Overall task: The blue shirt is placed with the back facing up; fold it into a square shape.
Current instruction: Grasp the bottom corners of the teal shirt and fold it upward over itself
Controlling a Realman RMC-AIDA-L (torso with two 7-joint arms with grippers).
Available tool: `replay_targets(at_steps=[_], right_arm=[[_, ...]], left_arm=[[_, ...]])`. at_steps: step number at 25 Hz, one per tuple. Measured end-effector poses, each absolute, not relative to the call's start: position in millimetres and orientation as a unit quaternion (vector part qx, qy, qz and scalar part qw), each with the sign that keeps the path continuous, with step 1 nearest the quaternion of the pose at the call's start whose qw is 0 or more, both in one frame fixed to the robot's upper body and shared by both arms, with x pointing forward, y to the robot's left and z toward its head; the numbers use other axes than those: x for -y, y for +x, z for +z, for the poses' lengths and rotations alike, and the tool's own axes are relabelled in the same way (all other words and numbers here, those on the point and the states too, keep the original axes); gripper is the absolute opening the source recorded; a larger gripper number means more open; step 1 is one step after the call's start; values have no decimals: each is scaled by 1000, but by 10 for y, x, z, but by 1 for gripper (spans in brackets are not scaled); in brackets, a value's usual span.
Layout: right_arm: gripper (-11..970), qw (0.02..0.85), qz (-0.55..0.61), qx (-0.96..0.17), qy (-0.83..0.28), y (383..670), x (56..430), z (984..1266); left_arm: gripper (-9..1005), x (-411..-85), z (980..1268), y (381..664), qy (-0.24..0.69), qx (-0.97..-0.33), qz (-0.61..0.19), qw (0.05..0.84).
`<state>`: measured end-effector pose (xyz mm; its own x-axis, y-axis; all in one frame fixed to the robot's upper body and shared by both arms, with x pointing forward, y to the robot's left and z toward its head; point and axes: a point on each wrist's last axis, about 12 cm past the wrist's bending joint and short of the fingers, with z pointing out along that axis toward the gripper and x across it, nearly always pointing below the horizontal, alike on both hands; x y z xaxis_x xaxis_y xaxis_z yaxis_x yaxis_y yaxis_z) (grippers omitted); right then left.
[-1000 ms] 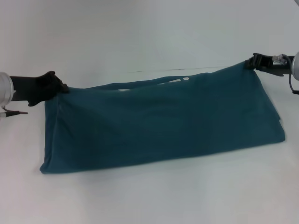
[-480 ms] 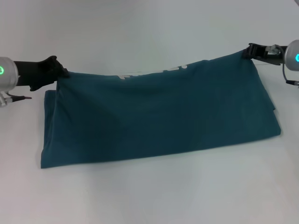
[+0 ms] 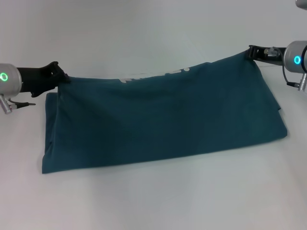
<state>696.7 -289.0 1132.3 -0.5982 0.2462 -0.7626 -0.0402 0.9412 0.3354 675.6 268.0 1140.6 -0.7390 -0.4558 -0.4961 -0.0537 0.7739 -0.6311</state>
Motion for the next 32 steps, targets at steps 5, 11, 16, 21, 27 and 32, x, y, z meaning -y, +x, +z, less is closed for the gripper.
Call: replay_targets(at_steps=[5,11,16,21,27,32], right_arm=[[37,442,159,-882,45,6981,2838,11332],[38,441,157,-883,41,6990,2819,11331],[38,438,158,-884,39,6989,2837,11339],[54,438,156,-885,35,6998,2856,11364],[147,439,133,-889,12,7047,2861,11428],[259,441,129,-888,11,7070,2907,11476]], left_arm=[[176,-2656,11389,6757,-146,-881,-303,333],[183,-2632,11386,6761,-146,-881,-302,334],[188,-2633,11372,6755,-149,-880,-303,336],[193,-2622,11362,6753,-152,-878,-302,340],[200,-2656,11298,6710,-176,-869,-312,343],[210,-2735,11263,6679,-198,-855,-321,356]])
